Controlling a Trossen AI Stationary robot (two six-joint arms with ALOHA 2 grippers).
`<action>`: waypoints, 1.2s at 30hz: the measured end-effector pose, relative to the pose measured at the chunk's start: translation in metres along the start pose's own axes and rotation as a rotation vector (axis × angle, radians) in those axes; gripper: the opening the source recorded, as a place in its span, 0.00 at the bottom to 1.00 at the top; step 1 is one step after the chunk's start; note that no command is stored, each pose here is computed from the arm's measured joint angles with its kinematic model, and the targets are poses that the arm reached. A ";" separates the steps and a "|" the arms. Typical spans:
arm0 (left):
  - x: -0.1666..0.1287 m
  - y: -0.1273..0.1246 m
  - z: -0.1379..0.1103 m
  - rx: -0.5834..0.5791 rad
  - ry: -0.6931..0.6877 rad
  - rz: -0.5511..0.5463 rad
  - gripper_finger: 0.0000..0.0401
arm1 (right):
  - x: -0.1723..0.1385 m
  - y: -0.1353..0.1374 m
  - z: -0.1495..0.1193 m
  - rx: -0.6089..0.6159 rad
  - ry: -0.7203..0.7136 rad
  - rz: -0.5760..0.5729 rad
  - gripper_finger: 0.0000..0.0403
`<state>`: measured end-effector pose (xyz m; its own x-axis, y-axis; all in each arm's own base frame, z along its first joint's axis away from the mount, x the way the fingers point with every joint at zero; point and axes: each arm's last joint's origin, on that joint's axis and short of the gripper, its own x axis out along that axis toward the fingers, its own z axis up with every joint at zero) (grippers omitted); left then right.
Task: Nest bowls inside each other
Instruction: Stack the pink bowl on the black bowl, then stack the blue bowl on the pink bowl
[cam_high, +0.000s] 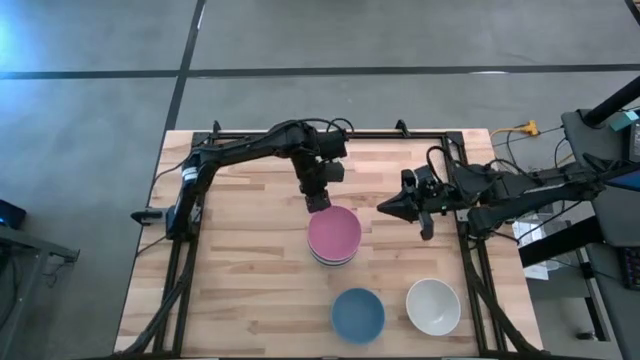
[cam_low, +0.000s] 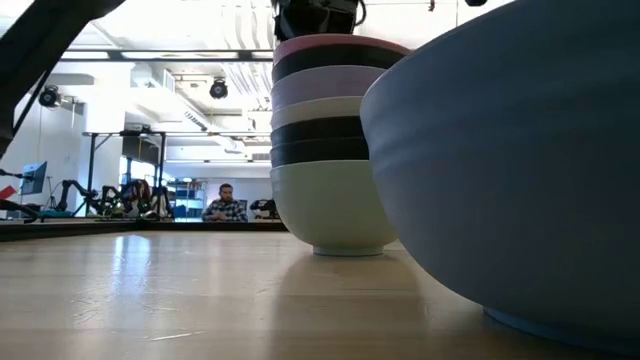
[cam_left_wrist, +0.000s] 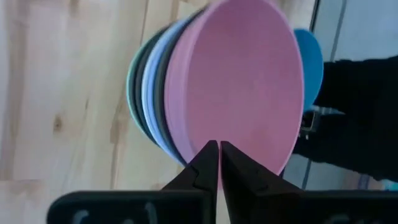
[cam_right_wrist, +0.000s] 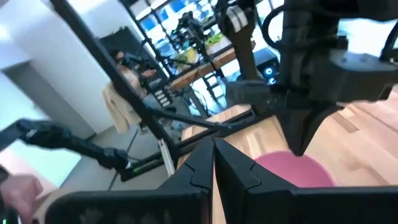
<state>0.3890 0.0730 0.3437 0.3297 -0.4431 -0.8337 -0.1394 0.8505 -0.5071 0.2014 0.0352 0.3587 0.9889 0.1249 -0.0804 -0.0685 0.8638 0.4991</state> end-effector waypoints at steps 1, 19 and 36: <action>0.002 0.003 -0.001 0.003 0.011 -0.006 0.00 | 0.002 0.000 0.000 0.012 -0.007 -0.007 0.02; -0.022 0.010 -0.019 0.096 0.027 0.010 0.00 | 0.006 0.028 -0.024 0.105 -0.008 -0.061 0.02; -0.031 -0.017 -0.176 0.090 -0.023 -0.058 0.00 | 0.032 0.043 -0.133 0.322 0.519 -0.342 0.12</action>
<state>0.2168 0.0220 0.3397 0.3564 -0.4869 -0.7974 -0.0355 0.8458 -0.5323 0.2127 0.1411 0.2627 0.7520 0.1579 -0.6399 0.3571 0.7184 0.5969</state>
